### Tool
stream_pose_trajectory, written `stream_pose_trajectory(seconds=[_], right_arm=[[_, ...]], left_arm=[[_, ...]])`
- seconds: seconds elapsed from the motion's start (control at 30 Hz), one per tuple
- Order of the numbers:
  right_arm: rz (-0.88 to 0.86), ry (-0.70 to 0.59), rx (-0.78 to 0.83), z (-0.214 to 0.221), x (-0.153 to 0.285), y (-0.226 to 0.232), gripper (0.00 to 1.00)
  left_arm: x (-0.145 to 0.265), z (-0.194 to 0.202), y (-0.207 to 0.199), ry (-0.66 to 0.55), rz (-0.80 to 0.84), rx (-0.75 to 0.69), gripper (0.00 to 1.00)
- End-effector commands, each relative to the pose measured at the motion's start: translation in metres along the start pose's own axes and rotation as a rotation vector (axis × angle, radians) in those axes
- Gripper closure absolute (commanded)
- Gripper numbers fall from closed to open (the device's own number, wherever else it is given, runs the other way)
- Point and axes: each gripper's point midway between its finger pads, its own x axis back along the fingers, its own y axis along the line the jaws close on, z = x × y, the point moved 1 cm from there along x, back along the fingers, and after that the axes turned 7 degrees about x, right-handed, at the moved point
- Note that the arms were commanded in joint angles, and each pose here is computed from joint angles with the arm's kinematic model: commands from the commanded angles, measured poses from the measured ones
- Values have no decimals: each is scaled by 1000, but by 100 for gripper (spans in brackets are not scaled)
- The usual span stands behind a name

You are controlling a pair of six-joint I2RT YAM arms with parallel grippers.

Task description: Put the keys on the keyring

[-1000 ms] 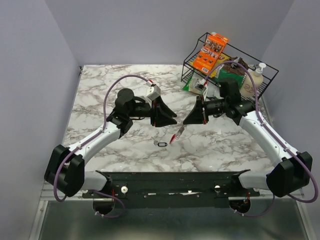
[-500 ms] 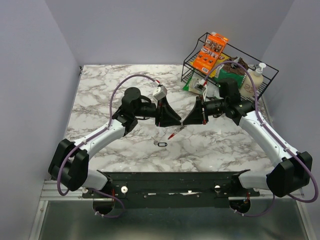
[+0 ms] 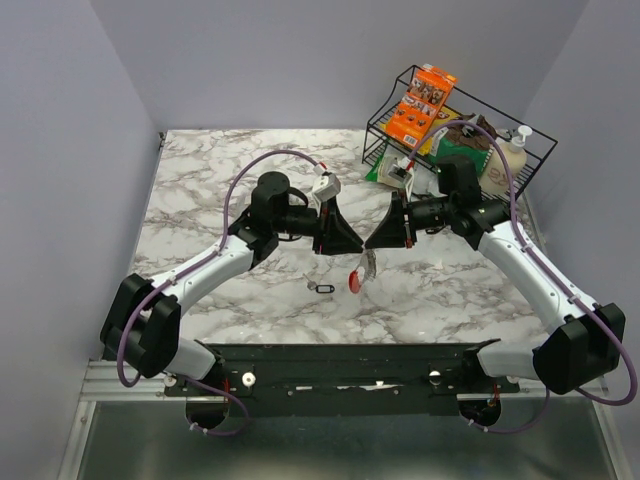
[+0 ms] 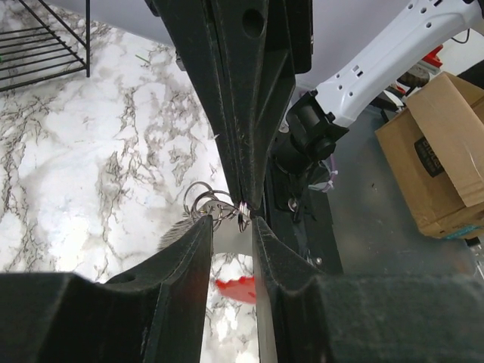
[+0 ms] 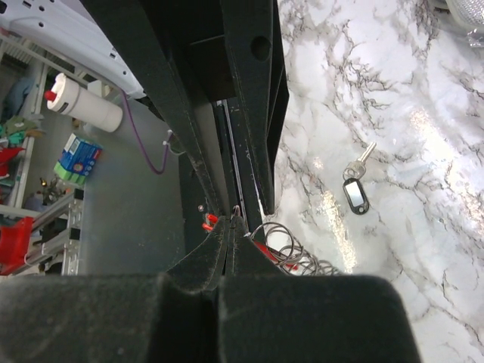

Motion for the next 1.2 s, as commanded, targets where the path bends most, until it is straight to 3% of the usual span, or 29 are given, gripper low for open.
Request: stream_pose_trajectory(seconds=[0.0, 0.17, 0.47, 0.73, 0.93, 0.97, 1.07, 1.17], right_arm=[[-16, -8, 30, -10, 0, 5, 99], [-16, -6, 27, -10, -1, 4, 99], [-4, 1, 16, -7, -2, 0, 99], [44, -5, 25, -12, -1, -4, 95], [117, -58, 77, -24, 6, -4, 56], [127, -69, 95, -25, 8, 0, 45], [158, -99, 126, -30, 12, 2, 29], [157, -116, 147, -31, 15, 8, 20]], left_arm=[[-4, 2, -5, 28, 36, -6, 65], [-6, 2, -6, 28, 45, -18, 72], [-11, -2, -2, 23, 46, -1, 100], [-8, 2, -2, 11, 30, -34, 100], [-2, 1, -6, -6, 4, -131, 100], [-1, 1, -7, -9, 2, -144, 100], [2, 3, -10, -11, 2, -186, 100], [6, 7, -20, -13, 47, -248, 100]])
